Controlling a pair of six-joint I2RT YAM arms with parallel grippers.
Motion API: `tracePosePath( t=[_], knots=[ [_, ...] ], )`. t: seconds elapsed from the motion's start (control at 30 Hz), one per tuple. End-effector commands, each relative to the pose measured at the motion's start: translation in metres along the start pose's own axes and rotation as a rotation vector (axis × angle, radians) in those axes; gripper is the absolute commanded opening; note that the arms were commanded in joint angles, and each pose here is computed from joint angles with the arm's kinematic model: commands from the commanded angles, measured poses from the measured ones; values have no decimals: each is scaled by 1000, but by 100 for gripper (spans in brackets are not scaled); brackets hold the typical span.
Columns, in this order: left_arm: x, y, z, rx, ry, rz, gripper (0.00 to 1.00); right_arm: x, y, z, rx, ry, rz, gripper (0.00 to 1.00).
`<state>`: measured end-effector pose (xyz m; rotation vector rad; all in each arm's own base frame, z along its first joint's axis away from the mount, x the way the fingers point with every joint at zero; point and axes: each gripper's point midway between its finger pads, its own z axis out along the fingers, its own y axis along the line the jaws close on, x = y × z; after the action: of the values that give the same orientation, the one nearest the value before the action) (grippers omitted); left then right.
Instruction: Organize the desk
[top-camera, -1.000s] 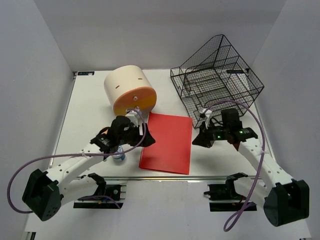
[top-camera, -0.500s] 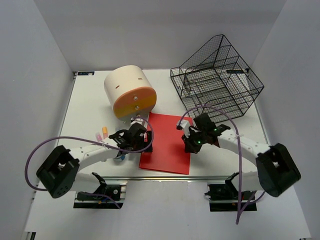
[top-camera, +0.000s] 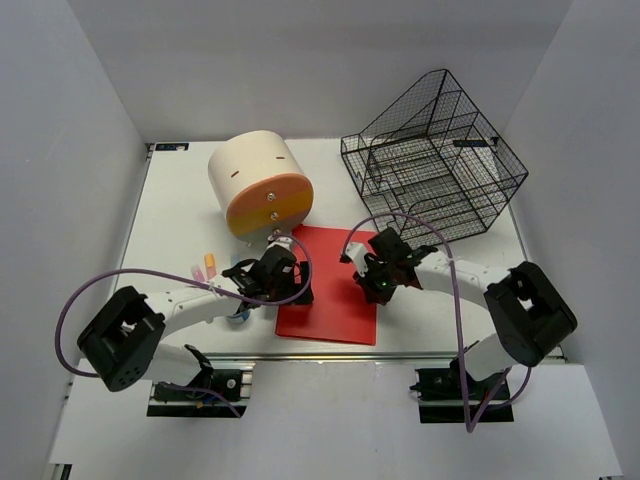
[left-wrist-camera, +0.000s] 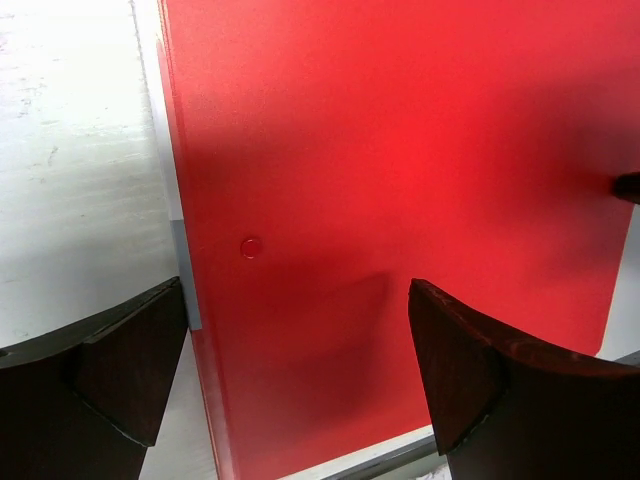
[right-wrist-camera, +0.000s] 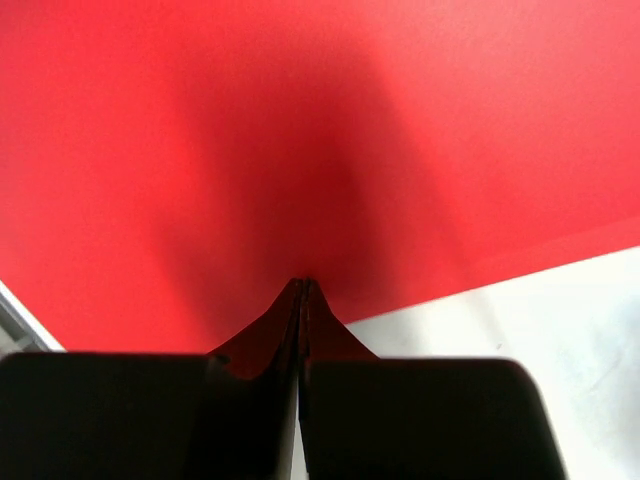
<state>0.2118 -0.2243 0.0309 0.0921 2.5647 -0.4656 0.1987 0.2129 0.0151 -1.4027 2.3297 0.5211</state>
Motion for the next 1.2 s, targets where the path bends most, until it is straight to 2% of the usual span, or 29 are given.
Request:
tracePosePath(
  t=[0.0,0.27,0.43,0.6,0.77,0.93,1.17],
  knots=[
    [3,-15,-2,75,20,-8,98,24,-6,14,30,107,-2,0],
    [24,-22,0,150,84,-34,97,30,-4,24,24,173,-1,0],
    [37,-32,-1,236,122,-65,89,34,-5,26,22,196,9,0],
    [27,-49,-8,338,87,-99,81,40,-5,30,14,232,11,0],
    [13,-57,-23,397,26,-142,81,48,-2,34,0,278,4,0],
    [9,-65,-26,437,14,-172,80,52,1,38,-10,307,-4,0],
    [-4,-78,-34,514,-39,-231,72,53,1,38,-8,308,-6,0]
  ],
)
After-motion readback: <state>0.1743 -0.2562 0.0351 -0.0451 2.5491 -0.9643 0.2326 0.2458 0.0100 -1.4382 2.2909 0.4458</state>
